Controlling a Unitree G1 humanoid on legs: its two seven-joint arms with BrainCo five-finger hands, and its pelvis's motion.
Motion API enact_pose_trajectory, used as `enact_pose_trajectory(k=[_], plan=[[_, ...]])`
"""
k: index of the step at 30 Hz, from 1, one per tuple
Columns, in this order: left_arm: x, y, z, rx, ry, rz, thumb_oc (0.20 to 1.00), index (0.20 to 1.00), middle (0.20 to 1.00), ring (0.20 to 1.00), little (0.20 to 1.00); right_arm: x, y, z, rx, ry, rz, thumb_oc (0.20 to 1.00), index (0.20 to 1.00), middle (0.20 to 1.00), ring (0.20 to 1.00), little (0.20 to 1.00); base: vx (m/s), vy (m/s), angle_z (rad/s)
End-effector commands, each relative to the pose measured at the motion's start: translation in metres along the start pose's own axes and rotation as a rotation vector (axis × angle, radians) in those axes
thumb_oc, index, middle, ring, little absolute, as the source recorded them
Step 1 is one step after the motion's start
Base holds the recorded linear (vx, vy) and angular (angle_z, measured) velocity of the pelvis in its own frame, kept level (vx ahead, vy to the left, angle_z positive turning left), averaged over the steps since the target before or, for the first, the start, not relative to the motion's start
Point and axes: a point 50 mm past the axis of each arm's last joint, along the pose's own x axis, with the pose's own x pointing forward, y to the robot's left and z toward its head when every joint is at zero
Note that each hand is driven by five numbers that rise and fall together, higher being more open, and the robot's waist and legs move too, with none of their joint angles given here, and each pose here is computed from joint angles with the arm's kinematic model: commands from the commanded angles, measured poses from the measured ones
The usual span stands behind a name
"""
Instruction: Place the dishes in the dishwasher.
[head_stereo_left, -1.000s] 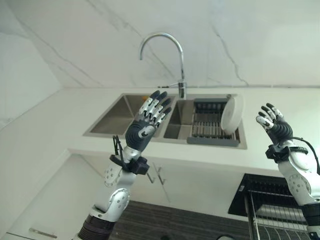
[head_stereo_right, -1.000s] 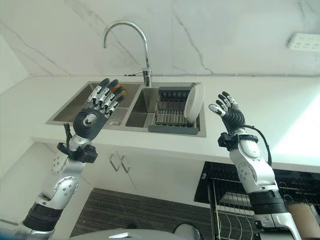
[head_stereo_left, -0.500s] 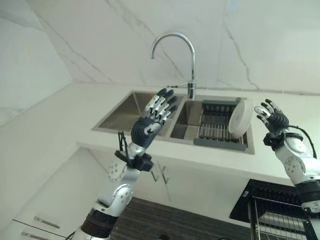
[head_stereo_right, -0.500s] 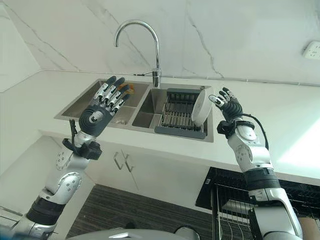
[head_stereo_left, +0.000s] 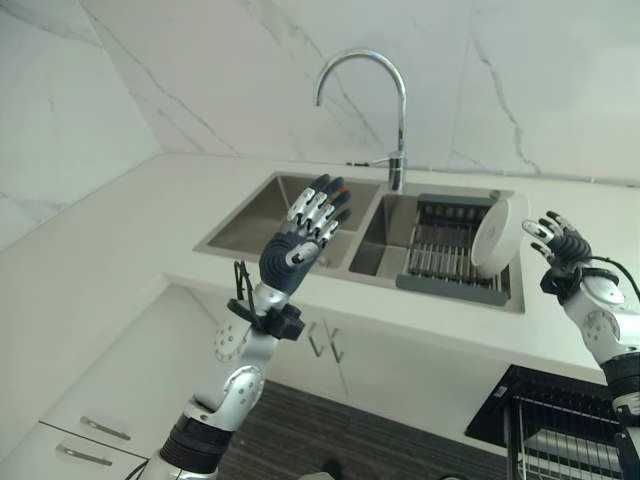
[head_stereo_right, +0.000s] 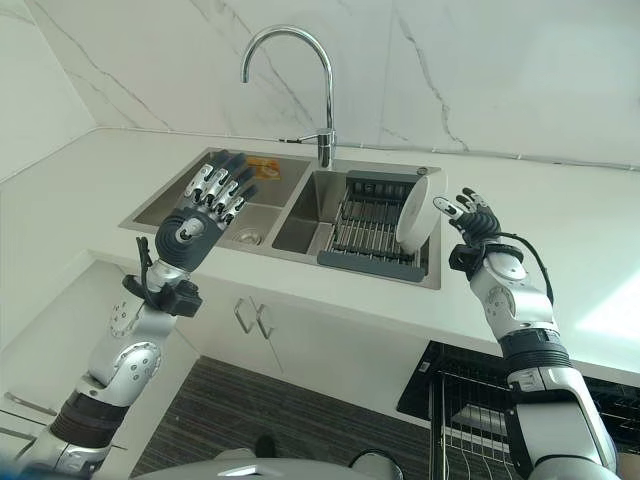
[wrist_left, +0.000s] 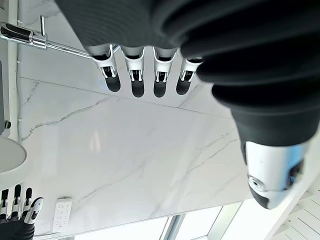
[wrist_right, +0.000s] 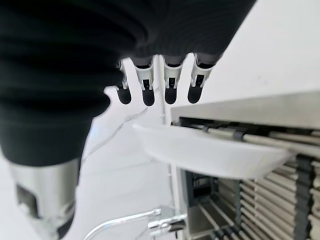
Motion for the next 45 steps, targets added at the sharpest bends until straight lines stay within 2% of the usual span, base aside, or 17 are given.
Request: enact_pose_trajectory(k=[1,12,45], plan=[[0.015,0.000,0.032,0.047,-0.128,-0.054,1.000,1.000,1.000,1.000,1.000,0.013,0.014,0.060,0.096,-0.179,0.052,1.000,1.000,1.000,1.000,1.000,0.00,0.000,0.00],[0.015,0.001,0.031,0.038,-0.125,-0.047,1.000,1.000,1.000,1.000,1.000,0.019,0.007,0.061,0.059,-0.146,0.041,1.000,1.000,1.000,1.000,1.000,0.00,-0.003,0.03],[0.018,0.001,0.030,0.031,-0.115,-0.050,1.000,1.000,1.000,1.000,1.000,0.027,0.013,0.059,-0.022,-0.107,0.050,1.000,1.000,1.000,1.000,1.000,0.00,0.000,0.00]])
